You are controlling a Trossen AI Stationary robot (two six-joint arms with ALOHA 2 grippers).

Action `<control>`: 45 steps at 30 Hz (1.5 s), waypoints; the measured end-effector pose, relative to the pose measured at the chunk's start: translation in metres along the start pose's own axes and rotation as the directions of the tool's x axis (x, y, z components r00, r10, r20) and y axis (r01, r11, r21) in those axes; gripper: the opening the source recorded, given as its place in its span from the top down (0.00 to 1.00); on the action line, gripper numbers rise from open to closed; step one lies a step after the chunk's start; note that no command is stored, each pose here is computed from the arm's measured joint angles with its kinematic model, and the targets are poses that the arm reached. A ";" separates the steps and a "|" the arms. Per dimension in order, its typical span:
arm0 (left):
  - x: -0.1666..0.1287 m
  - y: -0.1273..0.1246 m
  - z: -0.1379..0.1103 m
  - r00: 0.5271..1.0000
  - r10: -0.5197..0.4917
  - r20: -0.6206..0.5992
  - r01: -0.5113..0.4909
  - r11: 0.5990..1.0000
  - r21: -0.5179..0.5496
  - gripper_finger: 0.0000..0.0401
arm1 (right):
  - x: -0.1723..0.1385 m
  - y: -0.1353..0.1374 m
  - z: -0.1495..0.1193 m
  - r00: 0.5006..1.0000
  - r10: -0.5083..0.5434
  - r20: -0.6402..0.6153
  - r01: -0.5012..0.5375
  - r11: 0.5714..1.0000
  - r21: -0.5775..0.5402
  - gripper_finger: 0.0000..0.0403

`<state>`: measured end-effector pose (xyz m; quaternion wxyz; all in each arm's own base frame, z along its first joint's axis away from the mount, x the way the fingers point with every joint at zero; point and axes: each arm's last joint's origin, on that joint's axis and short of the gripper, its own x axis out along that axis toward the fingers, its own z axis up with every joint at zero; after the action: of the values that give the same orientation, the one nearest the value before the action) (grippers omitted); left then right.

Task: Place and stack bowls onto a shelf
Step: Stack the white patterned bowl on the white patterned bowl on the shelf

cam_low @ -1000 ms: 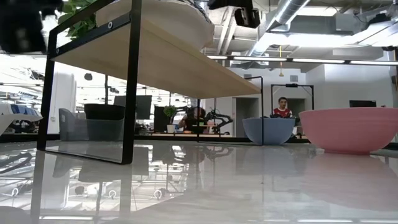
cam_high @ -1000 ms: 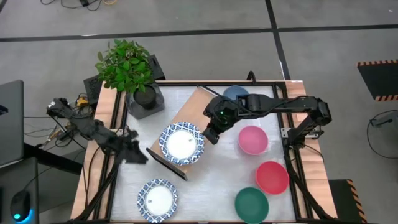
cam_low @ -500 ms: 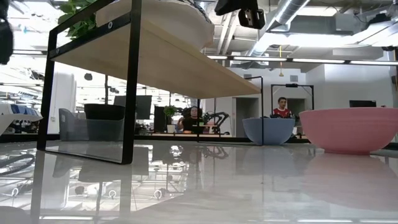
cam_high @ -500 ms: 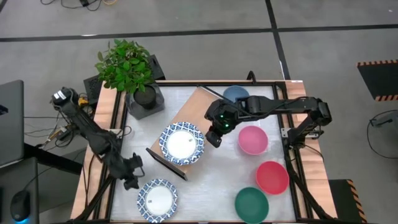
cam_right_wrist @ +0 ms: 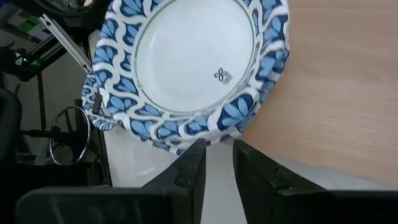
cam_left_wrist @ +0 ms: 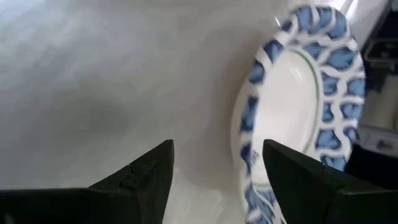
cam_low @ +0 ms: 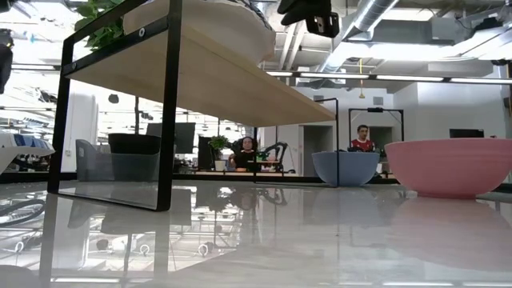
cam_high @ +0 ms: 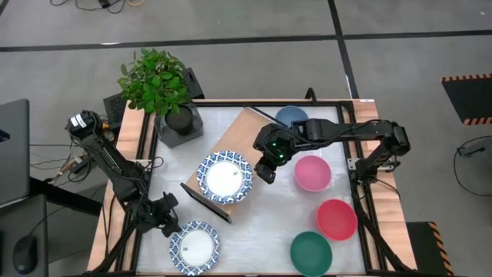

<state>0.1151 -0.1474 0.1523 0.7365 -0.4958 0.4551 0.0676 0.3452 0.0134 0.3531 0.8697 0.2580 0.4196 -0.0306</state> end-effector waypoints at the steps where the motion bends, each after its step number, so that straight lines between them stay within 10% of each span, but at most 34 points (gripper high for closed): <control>1: 0.001 0.001 0.000 1.000 0.008 0.002 -0.008 1.000 -0.002 0.41 | 0.000 0.000 -0.001 1.000 -0.002 -0.007 0.002 1.000 0.001 0.72; 13: 0.020 -0.002 -0.008 0.998 -0.007 -0.070 0.003 0.999 -0.050 0.45 | 0.001 0.003 -0.008 0.998 -0.015 -0.055 0.014 1.000 -0.007 0.71; 28: 0.020 -0.006 -0.010 0.994 -0.002 -0.110 -0.020 0.981 -0.195 0.98 | 0.001 0.002 -0.008 0.998 -0.035 -0.051 0.035 0.999 -0.006 0.71; 45: -0.060 -0.131 -0.017 0.860 -0.386 -0.333 0.329 0.919 -0.217 1.00 | 0.001 0.002 -0.008 0.998 -0.036 -0.055 0.032 0.997 -0.066 0.71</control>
<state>0.1422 -0.2052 0.2823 0.5971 -0.6305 0.4786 -0.1302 0.3401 0.0189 0.3491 0.8648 0.2233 0.4490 -0.0243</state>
